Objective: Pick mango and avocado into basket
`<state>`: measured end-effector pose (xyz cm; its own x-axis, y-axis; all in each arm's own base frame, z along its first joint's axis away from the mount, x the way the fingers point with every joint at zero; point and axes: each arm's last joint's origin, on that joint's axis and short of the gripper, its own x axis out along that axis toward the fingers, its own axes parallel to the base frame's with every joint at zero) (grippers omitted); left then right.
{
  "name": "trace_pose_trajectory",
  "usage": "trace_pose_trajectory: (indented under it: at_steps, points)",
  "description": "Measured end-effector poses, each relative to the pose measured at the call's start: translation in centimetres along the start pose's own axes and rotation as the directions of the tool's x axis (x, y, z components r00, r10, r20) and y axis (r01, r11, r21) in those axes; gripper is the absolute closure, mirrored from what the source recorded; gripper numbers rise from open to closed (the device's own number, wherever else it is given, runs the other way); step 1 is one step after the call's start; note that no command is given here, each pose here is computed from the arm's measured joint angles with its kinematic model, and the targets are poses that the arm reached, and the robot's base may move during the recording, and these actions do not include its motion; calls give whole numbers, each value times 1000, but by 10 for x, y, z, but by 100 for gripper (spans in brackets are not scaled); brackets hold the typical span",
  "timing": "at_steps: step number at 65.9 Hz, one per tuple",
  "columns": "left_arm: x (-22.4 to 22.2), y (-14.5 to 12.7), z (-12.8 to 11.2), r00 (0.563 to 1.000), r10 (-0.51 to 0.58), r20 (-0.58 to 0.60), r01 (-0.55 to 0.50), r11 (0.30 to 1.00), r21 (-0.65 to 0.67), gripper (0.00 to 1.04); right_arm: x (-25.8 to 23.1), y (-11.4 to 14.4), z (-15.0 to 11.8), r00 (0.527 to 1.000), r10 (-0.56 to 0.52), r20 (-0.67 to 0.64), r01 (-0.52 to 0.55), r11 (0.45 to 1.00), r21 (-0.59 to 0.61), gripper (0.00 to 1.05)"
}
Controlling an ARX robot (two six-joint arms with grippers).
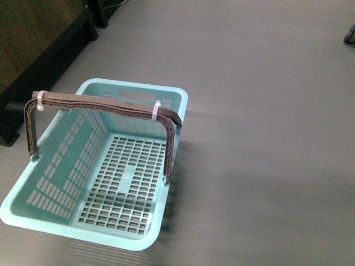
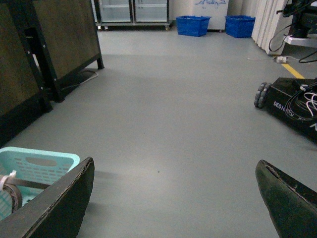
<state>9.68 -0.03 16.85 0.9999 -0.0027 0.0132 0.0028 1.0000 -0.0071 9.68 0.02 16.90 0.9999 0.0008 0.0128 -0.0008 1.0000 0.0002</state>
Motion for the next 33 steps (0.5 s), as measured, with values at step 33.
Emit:
trace_pose_trajectory:
  at_steps: [33]
  points:
    - [0,0,0,1000,0,0,0,1000,0,8,0,0,0,1000,0,0,0,1000,0,9]
